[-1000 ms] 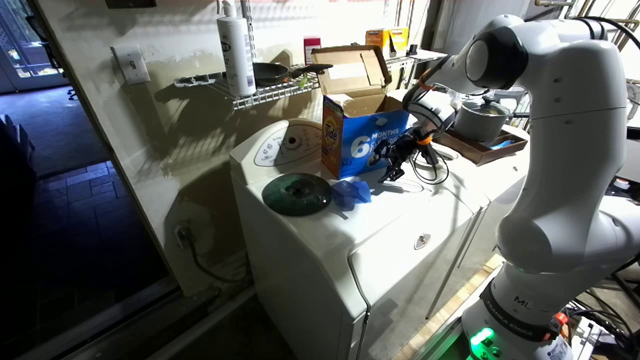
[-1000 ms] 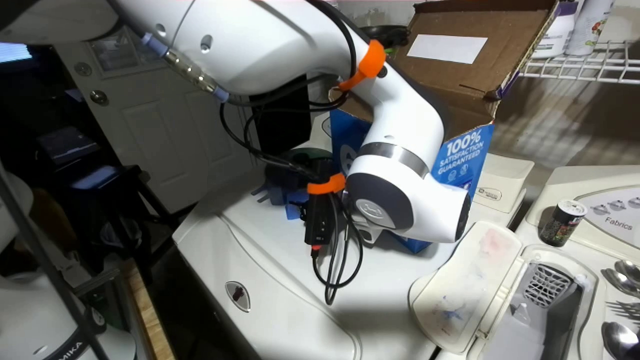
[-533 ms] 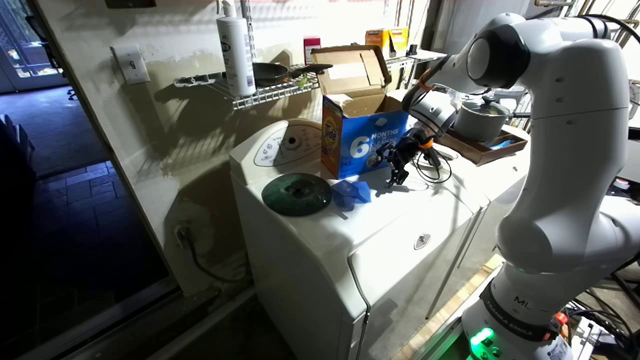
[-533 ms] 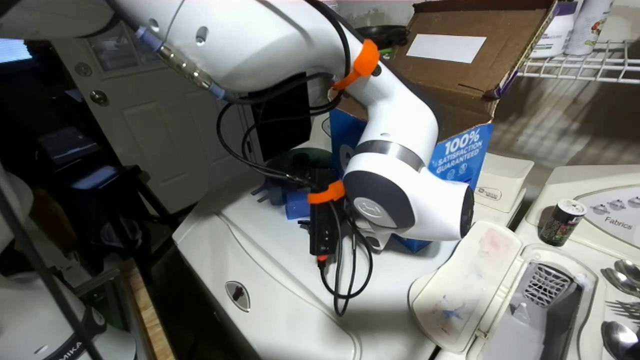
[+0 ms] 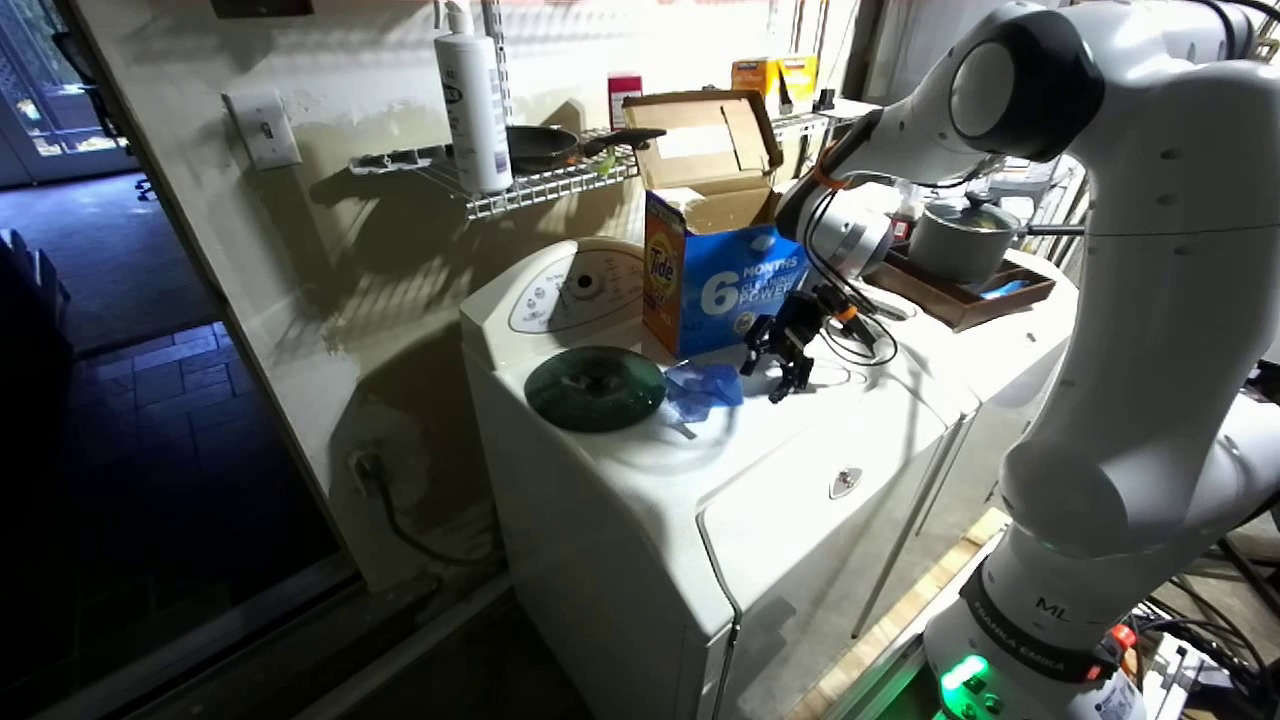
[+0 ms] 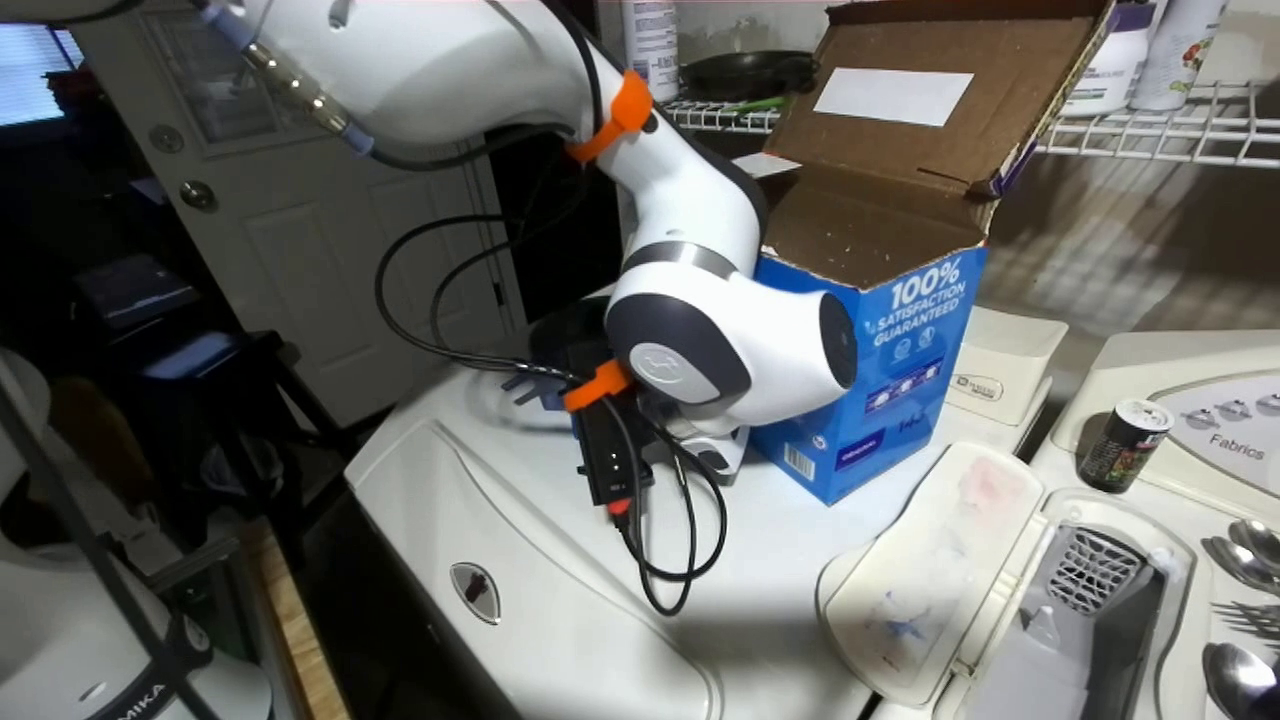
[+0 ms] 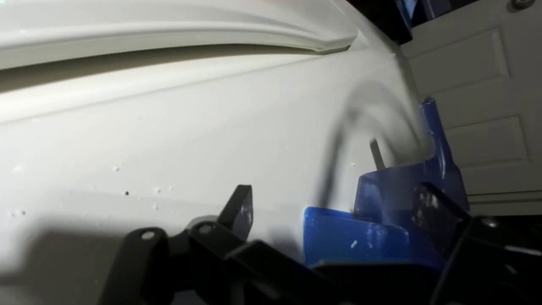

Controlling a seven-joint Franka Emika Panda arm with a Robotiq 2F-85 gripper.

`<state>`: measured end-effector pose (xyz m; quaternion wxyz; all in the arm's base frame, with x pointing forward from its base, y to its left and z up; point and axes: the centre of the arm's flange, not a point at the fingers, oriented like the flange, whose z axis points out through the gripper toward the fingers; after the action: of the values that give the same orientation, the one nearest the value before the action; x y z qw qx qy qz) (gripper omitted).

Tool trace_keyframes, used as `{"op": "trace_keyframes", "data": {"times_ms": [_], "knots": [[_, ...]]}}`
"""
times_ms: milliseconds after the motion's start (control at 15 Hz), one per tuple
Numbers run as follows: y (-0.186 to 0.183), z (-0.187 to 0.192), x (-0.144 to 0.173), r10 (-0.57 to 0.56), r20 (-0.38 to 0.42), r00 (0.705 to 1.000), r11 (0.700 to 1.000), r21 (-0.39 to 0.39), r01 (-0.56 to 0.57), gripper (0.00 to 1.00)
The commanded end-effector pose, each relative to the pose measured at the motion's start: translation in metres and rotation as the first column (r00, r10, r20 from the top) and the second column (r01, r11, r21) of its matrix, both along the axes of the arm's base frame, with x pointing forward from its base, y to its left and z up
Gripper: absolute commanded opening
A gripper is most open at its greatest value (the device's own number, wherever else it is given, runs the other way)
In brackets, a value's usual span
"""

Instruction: Turn the blue cup on the washing machine over

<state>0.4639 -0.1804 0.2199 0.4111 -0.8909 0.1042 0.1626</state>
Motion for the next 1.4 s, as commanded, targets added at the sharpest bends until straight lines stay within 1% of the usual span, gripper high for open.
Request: {"op": "trace_keyframes", "data": {"times_ms": [0,133,267,467,667,800,1000,1333], "knots": [[0.021,0.006,-0.022,0.036,0.102,0.994,0.993,-0.119,-0.024,1.00],[0.025,0.015,-0.024,0.048,0.161,0.986,0.987,-0.160,-0.022,1.00],[0.027,0.025,-0.024,0.058,0.232,0.971,0.985,-0.171,-0.018,1.00],[0.027,0.045,-0.025,0.073,0.335,0.939,0.986,-0.163,-0.019,1.00],[0.027,0.056,-0.023,0.074,0.393,0.917,0.988,-0.156,-0.013,1.00],[0.025,0.060,-0.017,0.061,0.406,0.912,0.991,-0.134,-0.007,1.00],[0.023,0.060,-0.008,0.043,0.423,0.905,0.992,-0.123,0.010,1.00],[0.022,0.050,0.000,0.017,0.396,0.918,0.993,-0.117,0.032,1.00]]}}
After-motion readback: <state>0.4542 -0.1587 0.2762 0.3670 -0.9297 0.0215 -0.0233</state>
